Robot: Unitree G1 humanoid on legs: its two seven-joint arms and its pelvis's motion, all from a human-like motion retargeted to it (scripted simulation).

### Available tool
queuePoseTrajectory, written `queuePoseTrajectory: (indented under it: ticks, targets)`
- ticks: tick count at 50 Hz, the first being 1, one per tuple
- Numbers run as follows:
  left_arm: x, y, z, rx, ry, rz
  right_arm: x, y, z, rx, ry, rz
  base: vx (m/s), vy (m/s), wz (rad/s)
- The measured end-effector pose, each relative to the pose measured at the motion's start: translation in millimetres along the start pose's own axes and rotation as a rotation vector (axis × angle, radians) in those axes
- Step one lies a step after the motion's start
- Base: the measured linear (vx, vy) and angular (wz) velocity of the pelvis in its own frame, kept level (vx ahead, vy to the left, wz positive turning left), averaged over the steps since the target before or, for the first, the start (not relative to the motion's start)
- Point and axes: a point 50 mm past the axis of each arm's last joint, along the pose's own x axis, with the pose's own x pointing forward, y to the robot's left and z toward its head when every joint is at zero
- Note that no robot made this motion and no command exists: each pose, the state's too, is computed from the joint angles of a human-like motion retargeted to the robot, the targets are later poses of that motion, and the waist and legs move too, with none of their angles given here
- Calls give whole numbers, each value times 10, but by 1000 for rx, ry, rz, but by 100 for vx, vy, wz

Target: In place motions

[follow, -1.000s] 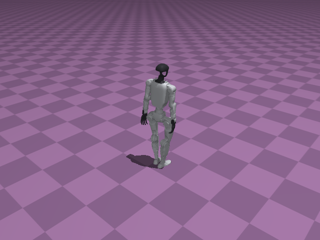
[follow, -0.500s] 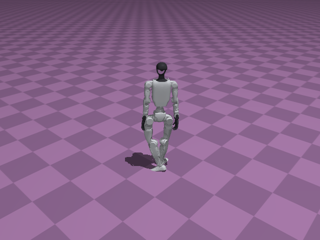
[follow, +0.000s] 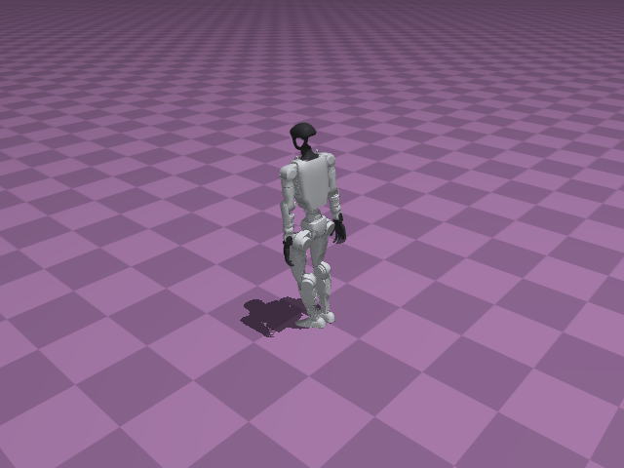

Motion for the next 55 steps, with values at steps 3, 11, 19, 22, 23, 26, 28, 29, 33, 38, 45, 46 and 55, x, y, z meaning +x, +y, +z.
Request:
queuePoseTrajectory:
  ticks: [3,11,19,22,23,26,28,29,33,38,45,46,55]
  targets:
    - [2,73,-63,14,25,27,9,54,-108,17,19,20,3,-6,178]
    - [-14,-79,-120,-128,45,-1,2,30,-275,-52,93,39,7,-6,105]
    - [-58,-215,-384,-119,120,13,-16,-51,231,-65,-95,-40,-1,-8,41]
    - [-74,-268,-437,-109,145,1,-44,-52,433,-32,-188,-44,-2,-3,-6]
    - [-77,-285,-433,-112,148,-4,-55,-57,491,-24,-211,-46,-4,-1,-27]
    - [-84,-349,-406,-124,148,-20,-77,-65,595,-29,-250,-46,-3,4,-45]
    - [-84,-384,-371,-127,136,-31,-81,-65,613,-42,-254,-49,-3,7,-81]
    - [-81,-390,-347,-124,125,-34,-80,-67,608,-49,-251,-51,-3,8,-113]
    - [-63,-365,-240,-89,75,-36,-61,-74,512,-75,-215,-50,2,10,-171]
    - [-43,-299,-124,-70,17,-15,-39,-109,350,-106,-135,-45,1,11,-199]
    - [-33,-171,-215,26,32,-11,-40,-198,254,-97,-80,-92,-2,5,-129]
    - [-28,-121,-227,64,31,6,-40,-206,246,-79,-80,-93,-7,-4,-216]
    - [-32,-56,-349,101,86,-5,-62,-251,364,-5,-119,-79,-13,-17,-336]
